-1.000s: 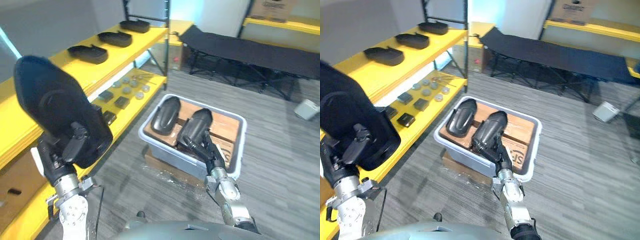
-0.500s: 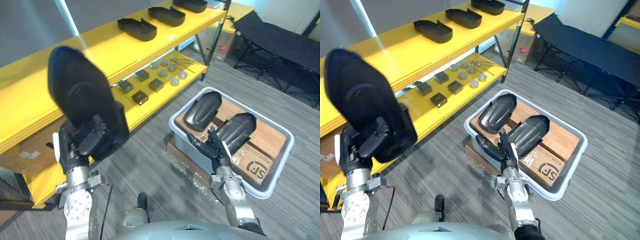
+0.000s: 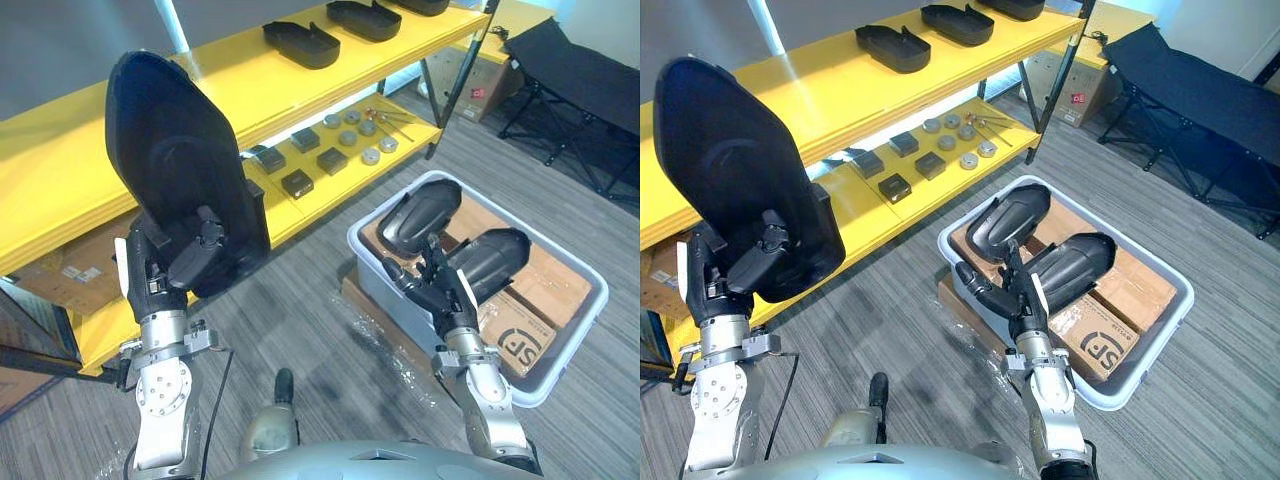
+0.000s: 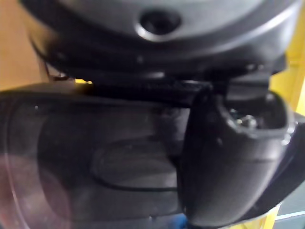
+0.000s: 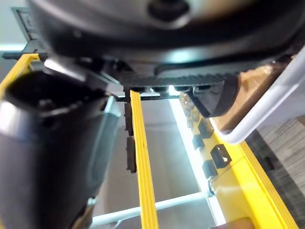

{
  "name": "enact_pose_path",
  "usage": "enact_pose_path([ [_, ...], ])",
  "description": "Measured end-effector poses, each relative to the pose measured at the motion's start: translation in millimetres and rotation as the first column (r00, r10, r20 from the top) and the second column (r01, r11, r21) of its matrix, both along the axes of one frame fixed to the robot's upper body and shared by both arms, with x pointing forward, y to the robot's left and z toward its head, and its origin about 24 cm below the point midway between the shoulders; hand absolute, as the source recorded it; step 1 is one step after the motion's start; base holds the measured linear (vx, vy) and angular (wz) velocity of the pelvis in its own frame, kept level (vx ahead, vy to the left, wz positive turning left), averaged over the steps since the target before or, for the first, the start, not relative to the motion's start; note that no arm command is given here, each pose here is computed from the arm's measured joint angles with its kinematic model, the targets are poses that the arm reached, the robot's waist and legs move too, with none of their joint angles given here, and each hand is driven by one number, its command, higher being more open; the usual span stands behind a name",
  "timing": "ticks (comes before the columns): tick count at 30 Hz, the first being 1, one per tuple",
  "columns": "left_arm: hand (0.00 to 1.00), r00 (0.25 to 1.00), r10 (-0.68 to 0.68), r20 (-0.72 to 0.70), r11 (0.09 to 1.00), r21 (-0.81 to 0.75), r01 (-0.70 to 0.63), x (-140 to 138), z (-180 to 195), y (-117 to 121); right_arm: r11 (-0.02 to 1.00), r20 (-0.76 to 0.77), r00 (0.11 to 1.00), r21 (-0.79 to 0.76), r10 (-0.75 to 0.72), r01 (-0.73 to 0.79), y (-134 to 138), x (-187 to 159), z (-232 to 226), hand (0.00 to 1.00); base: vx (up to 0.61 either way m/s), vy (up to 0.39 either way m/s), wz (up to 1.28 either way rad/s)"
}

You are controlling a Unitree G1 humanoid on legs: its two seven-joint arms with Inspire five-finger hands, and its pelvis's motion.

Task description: Walk over and take three plastic housings, then place them on the shelf

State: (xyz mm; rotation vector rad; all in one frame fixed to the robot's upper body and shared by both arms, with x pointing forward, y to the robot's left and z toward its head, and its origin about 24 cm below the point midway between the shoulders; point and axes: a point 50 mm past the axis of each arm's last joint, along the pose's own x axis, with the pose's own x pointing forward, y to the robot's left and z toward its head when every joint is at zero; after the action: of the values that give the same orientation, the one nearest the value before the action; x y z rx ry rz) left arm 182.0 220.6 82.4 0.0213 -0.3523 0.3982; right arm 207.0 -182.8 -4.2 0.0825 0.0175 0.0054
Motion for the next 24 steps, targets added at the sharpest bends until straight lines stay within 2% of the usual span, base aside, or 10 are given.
enact_pose_path([
  [3, 0.0, 0.999, 0.05, -0.008, 0.999, 0.009, -0.05, -8.6, -0.3, 9.5, 0.999, 0.048, 0.999, 0.047, -0.019, 0.017, 2.3, 4.0, 8.0, 1.0, 0.07, 0.099, 0.29],
  [12, 0.0, 0.976, 0.185, 0.112, 0.977, 0.083, -0.195, -16.5, 26.8, 39.1, 0.999, 0.139, 0.989, 0.012, -0.041, 0.04, -13.0, 11.6, 24.3, 1.0, 0.23, 0.183, 0.51],
  [16, 0.0, 0.974, 0.173, 0.149, 0.981, 0.065, -0.184, -0.5, 31.9, 39.9, 0.993, 0.235, 0.967, -0.042, -0.102, 0.114, -43.3, 9.0, 48.3, 1.0, 0.27, 0.039, 0.83],
  [19, 0.0, 0.983, 0.152, 0.103, 0.987, 0.045, -0.157, 5.5, 21.7, 34.0, 0.985, 0.269, 0.96, -0.125, -0.077, 0.115, -62.2, 5.1, 61.6, 1.0, 0.31, -0.103, 0.92],
  [24, 0.0, 0.993, 0.113, 0.045, 0.993, 0.036, -0.115, 0.6, 9.1, 26.5, 0.976, 0.282, 0.959, -0.204, -0.021, 0.082, -70.4, 8.0, 71.1, 1.0, 0.31, -0.157, 0.43],
])
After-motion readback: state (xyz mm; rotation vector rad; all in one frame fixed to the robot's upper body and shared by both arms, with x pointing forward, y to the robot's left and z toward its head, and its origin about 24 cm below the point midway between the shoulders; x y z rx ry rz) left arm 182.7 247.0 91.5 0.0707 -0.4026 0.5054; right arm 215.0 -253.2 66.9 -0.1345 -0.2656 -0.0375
